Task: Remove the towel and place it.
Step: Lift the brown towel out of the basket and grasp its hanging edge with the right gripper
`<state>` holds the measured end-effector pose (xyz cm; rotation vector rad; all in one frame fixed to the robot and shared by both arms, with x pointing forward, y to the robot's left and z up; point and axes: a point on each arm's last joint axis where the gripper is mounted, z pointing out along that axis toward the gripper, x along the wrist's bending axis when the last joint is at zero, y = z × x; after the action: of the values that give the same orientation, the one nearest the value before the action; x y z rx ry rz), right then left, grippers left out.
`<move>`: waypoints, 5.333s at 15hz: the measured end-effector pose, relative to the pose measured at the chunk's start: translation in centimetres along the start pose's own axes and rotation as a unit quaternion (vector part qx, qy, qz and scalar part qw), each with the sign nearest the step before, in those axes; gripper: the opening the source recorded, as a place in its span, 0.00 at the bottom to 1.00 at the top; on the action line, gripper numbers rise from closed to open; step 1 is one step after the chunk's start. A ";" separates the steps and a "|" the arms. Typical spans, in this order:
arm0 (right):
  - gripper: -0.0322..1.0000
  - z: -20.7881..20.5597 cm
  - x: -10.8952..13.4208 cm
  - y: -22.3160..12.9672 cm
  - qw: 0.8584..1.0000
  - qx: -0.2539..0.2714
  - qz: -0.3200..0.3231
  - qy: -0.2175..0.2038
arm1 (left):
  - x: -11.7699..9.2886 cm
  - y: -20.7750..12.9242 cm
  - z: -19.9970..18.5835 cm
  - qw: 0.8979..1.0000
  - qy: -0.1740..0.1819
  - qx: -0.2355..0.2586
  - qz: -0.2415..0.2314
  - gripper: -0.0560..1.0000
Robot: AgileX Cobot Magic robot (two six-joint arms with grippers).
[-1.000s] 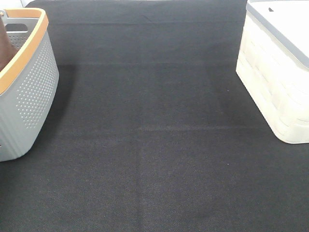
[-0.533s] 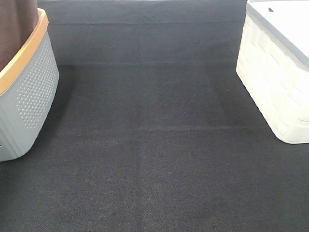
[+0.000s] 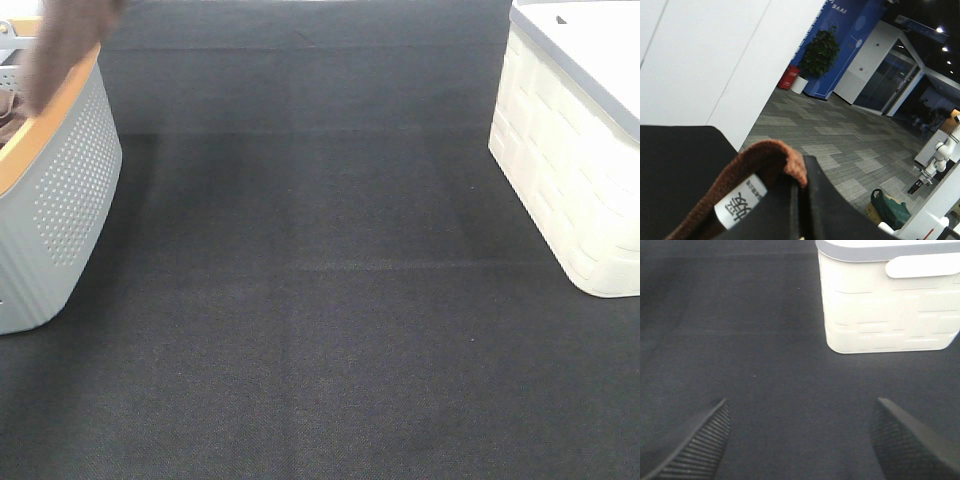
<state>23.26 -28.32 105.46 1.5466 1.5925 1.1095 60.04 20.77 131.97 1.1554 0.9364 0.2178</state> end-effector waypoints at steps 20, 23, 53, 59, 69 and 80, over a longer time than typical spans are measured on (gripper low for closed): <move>0.61 13.0 6.0 9.1 0.934 0.021 -0.079 0.349 | -8.5 -17.7 9.5 0.941 0.069 0.292 0.154 0.05; 0.60 16.3 9.4 9.5 0.915 0.031 -0.166 0.368 | -8.7 -17.8 9.5 0.944 0.062 0.294 0.139 0.05; 0.69 25.7 12.9 7.5 0.988 -0.009 -0.155 0.006 | -12.1 -13.8 5.7 0.956 0.016 0.258 0.138 0.05; 0.70 25.7 12.1 7.5 0.988 -0.001 -0.149 -0.032 | -12.0 -13.4 4.7 0.947 0.037 0.275 0.161 0.05; 0.59 25.6 11.8 6.5 0.981 0.062 -0.179 -0.041 | -10.8 -14.2 3.8 0.920 0.094 0.343 0.165 0.05; 0.58 25.6 13.0 6.1 0.979 0.072 -0.190 0.029 | -9.4 -13.9 5.1 0.922 0.141 0.297 0.205 0.05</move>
<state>47.56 -12.42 101.19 1.2316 1.9446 0.8482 53.68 5.75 125.47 1.9244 1.0374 0.4695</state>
